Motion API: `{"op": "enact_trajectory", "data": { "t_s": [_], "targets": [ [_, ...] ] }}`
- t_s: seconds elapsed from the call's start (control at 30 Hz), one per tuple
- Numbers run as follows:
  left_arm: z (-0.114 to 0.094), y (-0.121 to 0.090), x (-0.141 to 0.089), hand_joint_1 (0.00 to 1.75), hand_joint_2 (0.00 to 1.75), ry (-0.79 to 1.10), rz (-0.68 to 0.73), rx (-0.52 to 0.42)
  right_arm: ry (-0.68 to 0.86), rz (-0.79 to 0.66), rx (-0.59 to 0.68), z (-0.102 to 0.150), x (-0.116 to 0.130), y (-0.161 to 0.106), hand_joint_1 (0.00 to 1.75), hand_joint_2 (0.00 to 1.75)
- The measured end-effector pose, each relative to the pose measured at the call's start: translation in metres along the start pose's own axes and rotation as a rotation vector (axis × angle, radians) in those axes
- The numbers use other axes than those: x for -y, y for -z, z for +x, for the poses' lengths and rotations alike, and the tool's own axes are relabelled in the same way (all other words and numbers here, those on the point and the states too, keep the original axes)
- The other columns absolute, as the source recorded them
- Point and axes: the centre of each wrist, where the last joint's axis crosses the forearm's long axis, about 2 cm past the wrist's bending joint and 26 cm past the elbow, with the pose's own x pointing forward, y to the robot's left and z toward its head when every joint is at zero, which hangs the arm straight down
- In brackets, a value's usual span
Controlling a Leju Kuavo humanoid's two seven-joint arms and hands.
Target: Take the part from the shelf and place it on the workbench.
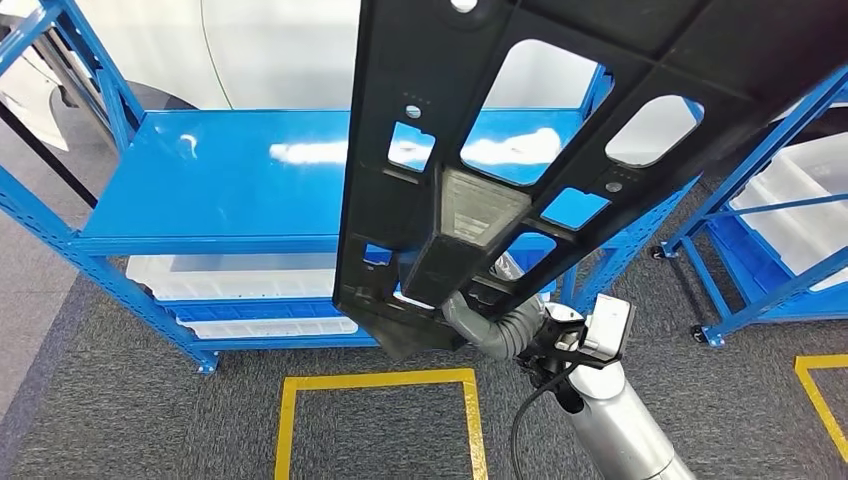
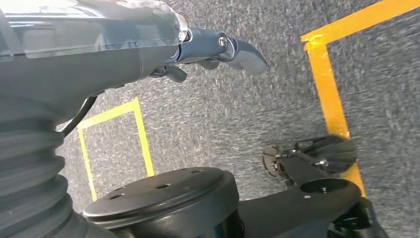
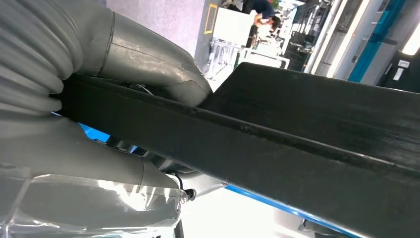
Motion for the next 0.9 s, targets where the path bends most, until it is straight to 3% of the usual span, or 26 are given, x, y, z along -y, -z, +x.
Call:
{"op": "enact_trajectory", "data": {
  "t_s": [0.9],
  "targets": [
    [0.001,0.0,0.001,0.0,1.75,-0.016,0.001,0.017,0.049,0.018,0.003,0.002,0.007,0.019,1.75,1.75]
  ]
}}
